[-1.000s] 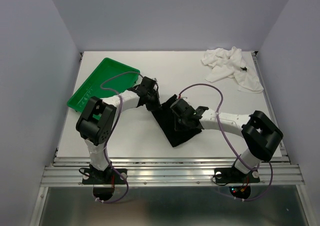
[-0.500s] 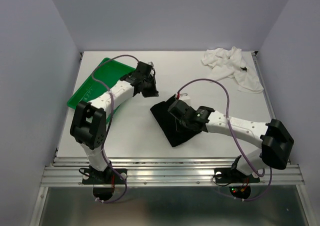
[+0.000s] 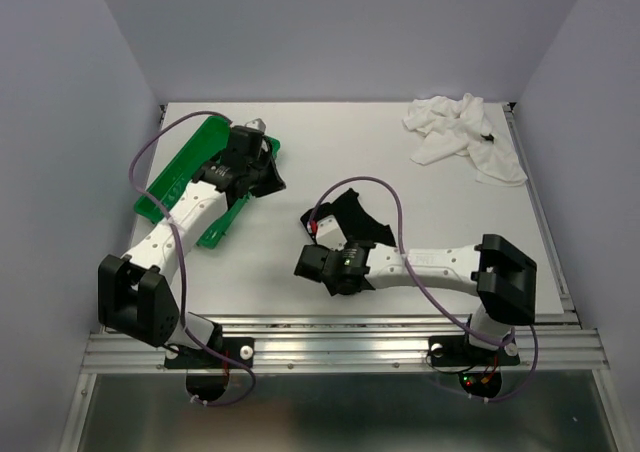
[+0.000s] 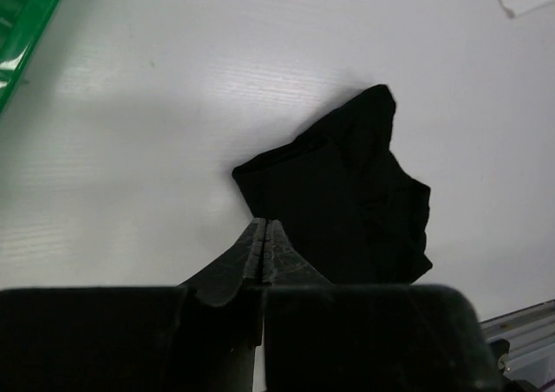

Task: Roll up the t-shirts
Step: Roll the T-shirt to the center of the board.

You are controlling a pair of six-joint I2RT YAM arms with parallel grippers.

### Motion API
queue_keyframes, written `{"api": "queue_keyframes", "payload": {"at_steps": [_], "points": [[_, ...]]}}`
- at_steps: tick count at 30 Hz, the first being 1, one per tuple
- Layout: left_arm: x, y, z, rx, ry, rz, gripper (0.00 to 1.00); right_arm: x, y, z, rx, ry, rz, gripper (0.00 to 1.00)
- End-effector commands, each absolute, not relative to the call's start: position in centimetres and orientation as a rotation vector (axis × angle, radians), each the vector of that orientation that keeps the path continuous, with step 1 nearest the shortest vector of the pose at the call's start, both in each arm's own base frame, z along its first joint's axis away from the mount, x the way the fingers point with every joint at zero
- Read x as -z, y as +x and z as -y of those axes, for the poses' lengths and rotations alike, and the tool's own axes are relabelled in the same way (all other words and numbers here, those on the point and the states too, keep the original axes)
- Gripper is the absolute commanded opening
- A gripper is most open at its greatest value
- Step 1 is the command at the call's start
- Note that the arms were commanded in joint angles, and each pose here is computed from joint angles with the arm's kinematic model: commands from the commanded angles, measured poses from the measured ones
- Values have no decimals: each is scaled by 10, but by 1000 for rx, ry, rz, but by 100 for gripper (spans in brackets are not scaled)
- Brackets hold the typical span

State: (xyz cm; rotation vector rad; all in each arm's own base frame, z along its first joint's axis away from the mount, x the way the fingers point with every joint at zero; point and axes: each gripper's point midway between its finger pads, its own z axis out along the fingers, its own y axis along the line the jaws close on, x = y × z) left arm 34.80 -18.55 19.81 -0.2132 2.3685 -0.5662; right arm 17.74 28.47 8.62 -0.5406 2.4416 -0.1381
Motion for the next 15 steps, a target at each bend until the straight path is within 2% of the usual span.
{"api": "queue_keyframes", "payload": {"at_steps": [1,6,9,10,12,13,14,15], "points": [[-182,329,167,524,-280,-2405,12,-94,182,-297,189,-546,-2370,63],[-162,317,165,535,-307,-2448,21,-67,177,-303,224,-608,-2366,64],[-156,314,167,560,-310,-2454,34,-46,178,-297,284,-629,-2363,64],[-152,311,169,572,-306,-2462,42,-41,178,-297,287,-628,-2361,63],[-146,308,169,580,-312,-2472,49,-29,179,-290,334,-634,-2357,57],[-142,305,171,599,-310,-2480,57,-26,179,-289,341,-629,-2356,53],[-140,302,172,611,-307,-2485,61,-24,180,-287,355,-626,-2355,48],[-136,298,176,652,-306,-2487,67,-24,180,-286,361,-618,-2350,37]]}}
